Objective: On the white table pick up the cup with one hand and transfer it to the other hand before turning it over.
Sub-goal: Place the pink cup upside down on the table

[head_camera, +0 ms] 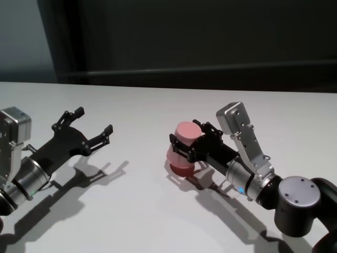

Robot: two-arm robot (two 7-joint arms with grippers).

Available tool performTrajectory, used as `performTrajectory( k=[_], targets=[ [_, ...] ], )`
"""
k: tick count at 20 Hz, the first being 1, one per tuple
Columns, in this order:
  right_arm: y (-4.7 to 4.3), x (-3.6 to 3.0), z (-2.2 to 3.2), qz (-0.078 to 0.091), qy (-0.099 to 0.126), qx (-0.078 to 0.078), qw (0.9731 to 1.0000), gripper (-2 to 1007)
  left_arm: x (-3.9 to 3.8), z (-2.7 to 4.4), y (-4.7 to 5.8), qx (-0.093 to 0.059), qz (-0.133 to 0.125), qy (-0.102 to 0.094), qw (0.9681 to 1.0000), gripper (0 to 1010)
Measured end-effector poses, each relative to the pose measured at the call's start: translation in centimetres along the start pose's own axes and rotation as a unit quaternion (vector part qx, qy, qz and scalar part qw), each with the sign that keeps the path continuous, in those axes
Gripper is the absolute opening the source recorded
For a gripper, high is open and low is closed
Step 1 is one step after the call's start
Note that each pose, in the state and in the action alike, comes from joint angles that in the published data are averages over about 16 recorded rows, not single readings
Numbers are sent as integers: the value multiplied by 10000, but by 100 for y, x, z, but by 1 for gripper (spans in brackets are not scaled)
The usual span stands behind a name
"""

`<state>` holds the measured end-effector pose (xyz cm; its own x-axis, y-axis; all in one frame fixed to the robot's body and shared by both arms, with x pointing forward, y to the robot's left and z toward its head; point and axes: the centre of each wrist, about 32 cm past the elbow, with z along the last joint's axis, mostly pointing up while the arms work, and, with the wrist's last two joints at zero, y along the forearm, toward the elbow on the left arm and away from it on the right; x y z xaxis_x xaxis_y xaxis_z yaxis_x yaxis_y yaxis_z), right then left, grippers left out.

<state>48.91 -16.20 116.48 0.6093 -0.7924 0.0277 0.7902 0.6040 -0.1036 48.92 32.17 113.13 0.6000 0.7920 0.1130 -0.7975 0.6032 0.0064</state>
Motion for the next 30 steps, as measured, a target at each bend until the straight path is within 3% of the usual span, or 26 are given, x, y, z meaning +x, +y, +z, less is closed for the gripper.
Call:
performTrajectory(
  k=[8, 15, 24, 30],
  targets=[
    [-16, 21, -55, 8, -138, -212, 9997, 786, 0, 0, 0, 0, 0, 0, 10000, 1001],
    [-40, 35, -107, 20, -118, -326, 9994, 786, 0, 0, 0, 0, 0, 0, 10000, 1001],
    [-48, 44, -142, 51, -56, -385, 9992, 793, 0, 0, 0, 0, 0, 0, 10000, 1001],
    [-45, 45, -143, 59, -34, -382, 9992, 857, 0, 0, 0, 0, 0, 0, 10000, 1001]
  ],
)
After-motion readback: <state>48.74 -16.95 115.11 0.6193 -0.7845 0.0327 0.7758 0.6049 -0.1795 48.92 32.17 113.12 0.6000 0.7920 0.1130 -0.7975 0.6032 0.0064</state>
